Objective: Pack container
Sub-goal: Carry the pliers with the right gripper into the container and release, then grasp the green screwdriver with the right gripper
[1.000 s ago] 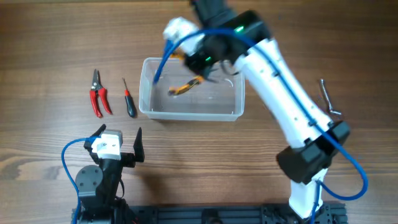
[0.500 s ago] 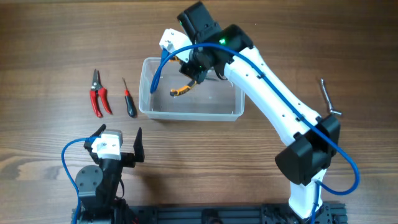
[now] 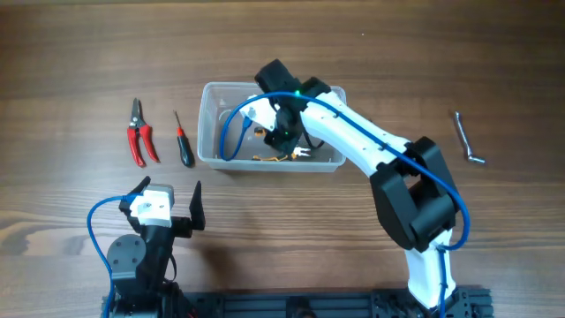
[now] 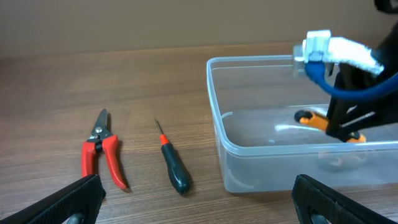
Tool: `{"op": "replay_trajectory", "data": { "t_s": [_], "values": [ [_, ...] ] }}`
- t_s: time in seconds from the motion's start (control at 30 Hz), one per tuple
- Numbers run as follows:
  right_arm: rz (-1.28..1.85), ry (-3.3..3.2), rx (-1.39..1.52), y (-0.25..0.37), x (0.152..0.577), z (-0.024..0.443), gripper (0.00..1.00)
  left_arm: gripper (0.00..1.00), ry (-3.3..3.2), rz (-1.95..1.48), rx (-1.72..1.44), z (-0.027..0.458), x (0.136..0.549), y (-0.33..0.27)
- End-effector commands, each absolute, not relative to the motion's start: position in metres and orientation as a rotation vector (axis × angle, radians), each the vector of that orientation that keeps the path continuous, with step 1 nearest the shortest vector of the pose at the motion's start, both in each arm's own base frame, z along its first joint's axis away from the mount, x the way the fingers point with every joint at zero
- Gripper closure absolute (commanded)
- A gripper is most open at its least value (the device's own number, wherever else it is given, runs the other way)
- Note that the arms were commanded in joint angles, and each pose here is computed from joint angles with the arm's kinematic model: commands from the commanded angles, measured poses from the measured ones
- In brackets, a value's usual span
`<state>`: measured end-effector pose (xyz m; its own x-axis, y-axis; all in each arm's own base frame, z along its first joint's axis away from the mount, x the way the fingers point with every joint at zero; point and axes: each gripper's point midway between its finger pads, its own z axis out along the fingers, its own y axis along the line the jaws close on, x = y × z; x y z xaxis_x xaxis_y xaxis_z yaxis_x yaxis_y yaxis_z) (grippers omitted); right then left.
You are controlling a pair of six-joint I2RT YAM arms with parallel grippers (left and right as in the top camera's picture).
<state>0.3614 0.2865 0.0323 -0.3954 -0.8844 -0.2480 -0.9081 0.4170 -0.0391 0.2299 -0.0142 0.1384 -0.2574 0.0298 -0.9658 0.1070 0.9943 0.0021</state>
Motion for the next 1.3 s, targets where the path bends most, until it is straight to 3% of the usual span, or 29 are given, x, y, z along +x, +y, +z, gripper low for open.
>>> {"op": "replay_trajectory", "data": {
  "t_s": [0.0, 0.07, 0.27, 0.37, 0.47, 0.53, 0.67, 0.77, 0.83, 0.93, 1.27],
  "values": [
    [0.194, 2.477, -1.540, 0.290, 0.358, 0.022, 0.66, 0.00, 1.824, -0.077, 0.128, 0.138, 0.230, -0.018],
    [0.194, 2.463, -1.535, 0.292, 0.361, 0.022, 0.60, 0.00, 1.824, -0.077, 0.128, 0.138, 0.230, -0.018],
    [0.224, 2.501, -1.357, 0.303, 0.375, 0.040, 0.61, 0.00, 1.824, -0.077, 0.128, 0.138, 0.230, -0.018],
    [0.241, 2.485, -1.289, 0.310, 0.384, 0.080, 0.61, 0.00, 1.824, -0.077, 0.128, 0.138, 0.230, -0.018],
    [0.195, 2.523, -1.056, 0.302, 0.399, 0.155, 0.65, 0.00, 1.824, -0.077, 0.128, 0.138, 0.230, -0.018],
    [0.170, 2.575, -0.870, 0.282, 0.404, 0.198, 0.66, 0.00, 1.824, -0.077, 0.128, 0.138, 0.230, -0.018],
    [0.129, 2.671, -0.675, 0.220, 0.407, 0.238, 0.66, 0.00, 1.824, -0.077, 0.128, 0.138, 0.230, -0.018],
    [0.061, 2.813, -0.517, 0.153, 0.407, 0.233, 0.68, 0.00, 1.824, -0.077, 0.128, 0.138, 0.230, -0.018],
    [0.018, 2.901, -0.403, 0.109, 0.407, 0.223, 0.80, 0.00, 1.824, -0.077, 0.128, 0.138, 0.230, -0.018],
    [0.001, 2.967, -0.320, 0.064, 0.409, 0.208, 0.81, 0.00, 1.824, -0.077, 0.128, 0.138, 0.230, -0.018],
    [0.031, 3.102, -0.409, 0.045, 0.398, 0.119, 0.80, 0.00, 1.824, -0.078, 0.127, 0.138, 0.230, -0.018]
  ]
}}
